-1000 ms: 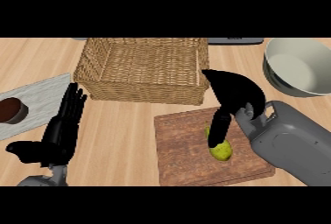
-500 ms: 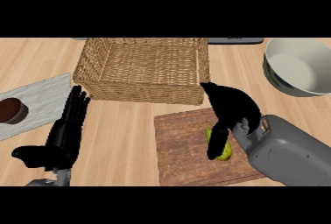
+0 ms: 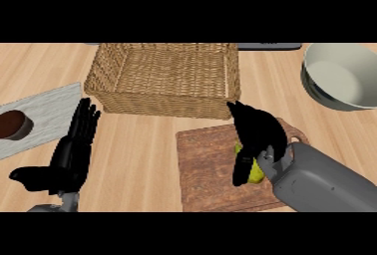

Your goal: Pick the pear from the cutting board and place it in the basket

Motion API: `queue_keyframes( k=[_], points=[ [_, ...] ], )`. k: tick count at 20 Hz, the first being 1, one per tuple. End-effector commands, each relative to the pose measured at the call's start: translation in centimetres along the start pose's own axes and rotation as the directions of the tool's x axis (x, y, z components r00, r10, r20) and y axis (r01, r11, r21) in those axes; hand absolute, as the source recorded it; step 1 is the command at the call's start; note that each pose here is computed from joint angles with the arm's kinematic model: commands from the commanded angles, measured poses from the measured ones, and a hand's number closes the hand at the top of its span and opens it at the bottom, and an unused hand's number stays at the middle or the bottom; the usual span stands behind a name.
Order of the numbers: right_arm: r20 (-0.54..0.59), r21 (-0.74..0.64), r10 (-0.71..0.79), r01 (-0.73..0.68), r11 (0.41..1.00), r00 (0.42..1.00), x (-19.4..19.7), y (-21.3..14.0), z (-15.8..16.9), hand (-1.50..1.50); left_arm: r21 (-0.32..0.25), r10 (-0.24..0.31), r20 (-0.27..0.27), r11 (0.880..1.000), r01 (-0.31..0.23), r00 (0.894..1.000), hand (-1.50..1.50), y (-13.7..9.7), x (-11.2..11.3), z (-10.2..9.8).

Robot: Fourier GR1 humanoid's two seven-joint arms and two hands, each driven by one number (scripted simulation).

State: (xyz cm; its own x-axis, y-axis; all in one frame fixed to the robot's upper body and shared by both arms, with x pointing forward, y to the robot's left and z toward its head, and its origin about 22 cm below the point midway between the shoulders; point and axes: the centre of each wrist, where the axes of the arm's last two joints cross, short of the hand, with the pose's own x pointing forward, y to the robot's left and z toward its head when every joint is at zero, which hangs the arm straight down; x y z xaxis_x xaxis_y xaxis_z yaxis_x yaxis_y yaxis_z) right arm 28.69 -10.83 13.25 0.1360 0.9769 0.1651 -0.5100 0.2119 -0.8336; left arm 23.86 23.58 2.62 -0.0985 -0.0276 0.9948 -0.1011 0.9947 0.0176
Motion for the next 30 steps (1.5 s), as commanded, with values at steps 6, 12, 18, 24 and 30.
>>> queue_keyframes(
  k=[6,12,18,24,30],
  points=[
    [-0.202,0.005,0.025,-0.024,1.000,0.979,-0.1,1.2,-0.8,-1.50,0.003,-0.006,0.007,1.000,0.006,1.000,0.00,0.4,0.3,0.3],
    [-0.206,0.009,0.019,-0.018,1.000,0.978,0.2,3.1,-1.5,-1.50,0.002,0.005,0.006,1.000,-0.005,1.000,0.00,0.7,0.3,-0.5],
    [-0.241,0.050,0.032,-0.021,0.999,0.970,-1.2,3.3,-2.6,-1.50,-0.021,0.007,0.003,1.000,-0.006,1.000,0.00,0.0,0.0,1.3],
    [-0.231,0.070,0.063,-0.048,0.996,0.971,-2.1,5.0,-2.9,-1.50,-0.005,0.019,0.004,1.000,-0.019,1.000,0.00,-1.4,1.1,-1.3],
    [-0.222,0.067,0.050,-0.036,0.997,0.974,-0.8,5.7,-3.4,-1.50,-0.015,0.001,0.008,1.000,-0.001,1.000,0.00,0.0,-0.9,0.4]
  ],
)
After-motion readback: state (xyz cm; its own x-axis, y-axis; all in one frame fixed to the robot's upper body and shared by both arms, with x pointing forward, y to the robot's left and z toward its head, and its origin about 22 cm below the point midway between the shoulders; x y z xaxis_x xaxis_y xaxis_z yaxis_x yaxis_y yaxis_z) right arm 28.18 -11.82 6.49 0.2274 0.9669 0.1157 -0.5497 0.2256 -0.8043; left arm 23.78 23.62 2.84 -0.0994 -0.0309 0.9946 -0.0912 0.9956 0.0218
